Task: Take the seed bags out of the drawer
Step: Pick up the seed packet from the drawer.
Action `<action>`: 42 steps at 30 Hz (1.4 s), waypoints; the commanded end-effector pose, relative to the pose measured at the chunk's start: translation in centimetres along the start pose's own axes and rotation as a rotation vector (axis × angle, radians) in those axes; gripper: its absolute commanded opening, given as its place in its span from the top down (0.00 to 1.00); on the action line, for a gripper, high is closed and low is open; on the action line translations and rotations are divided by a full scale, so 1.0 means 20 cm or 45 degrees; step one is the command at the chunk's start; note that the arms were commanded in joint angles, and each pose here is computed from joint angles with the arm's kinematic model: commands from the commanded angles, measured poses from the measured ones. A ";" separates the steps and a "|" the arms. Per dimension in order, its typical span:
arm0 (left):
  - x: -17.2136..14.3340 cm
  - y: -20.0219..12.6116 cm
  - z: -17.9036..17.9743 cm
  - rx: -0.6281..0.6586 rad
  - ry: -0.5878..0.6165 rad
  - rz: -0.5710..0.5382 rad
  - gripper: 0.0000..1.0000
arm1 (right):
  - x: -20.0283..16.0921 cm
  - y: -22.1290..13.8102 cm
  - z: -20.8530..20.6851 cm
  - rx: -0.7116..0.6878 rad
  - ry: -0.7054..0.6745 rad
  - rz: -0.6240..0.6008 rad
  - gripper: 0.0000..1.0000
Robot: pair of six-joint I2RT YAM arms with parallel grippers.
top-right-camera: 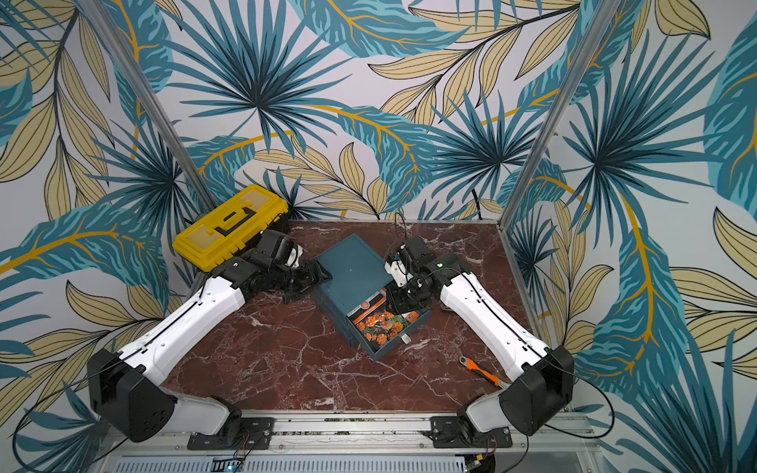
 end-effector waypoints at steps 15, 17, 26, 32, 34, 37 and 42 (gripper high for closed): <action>0.04 0.01 -0.03 0.003 0.031 -0.014 0.31 | 0.01 0.14 -0.05 -0.050 0.009 0.005 0.58; 0.04 0.01 -0.03 0.003 0.033 -0.014 0.31 | 0.01 0.15 -0.05 -0.044 0.012 0.002 0.58; 0.05 0.00 -0.04 0.008 0.049 -0.011 0.31 | -0.01 0.17 0.00 0.057 0.041 0.032 0.62; 0.05 0.01 -0.04 0.003 0.047 -0.007 0.31 | -0.03 0.16 0.03 0.116 0.049 0.052 0.71; 0.05 0.01 -0.04 0.002 0.047 -0.008 0.31 | -0.04 0.16 0.04 0.132 0.052 0.064 0.74; 0.05 0.01 -0.04 0.001 0.047 -0.007 0.31 | -0.05 0.16 0.05 0.152 0.060 0.076 0.74; 0.04 0.01 -0.04 0.001 0.047 -0.003 0.31 | -0.06 0.17 0.07 0.189 0.084 0.085 0.79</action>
Point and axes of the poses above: each gripper's point midway between its finger pads, its own y axis out along the fingers, its own z axis along the line the jaws close on, x = y × z, the point moved 2 cm from there along -y, back along the fingers, and after that the axes turned 13 degrees about y, right-handed, at the moved point
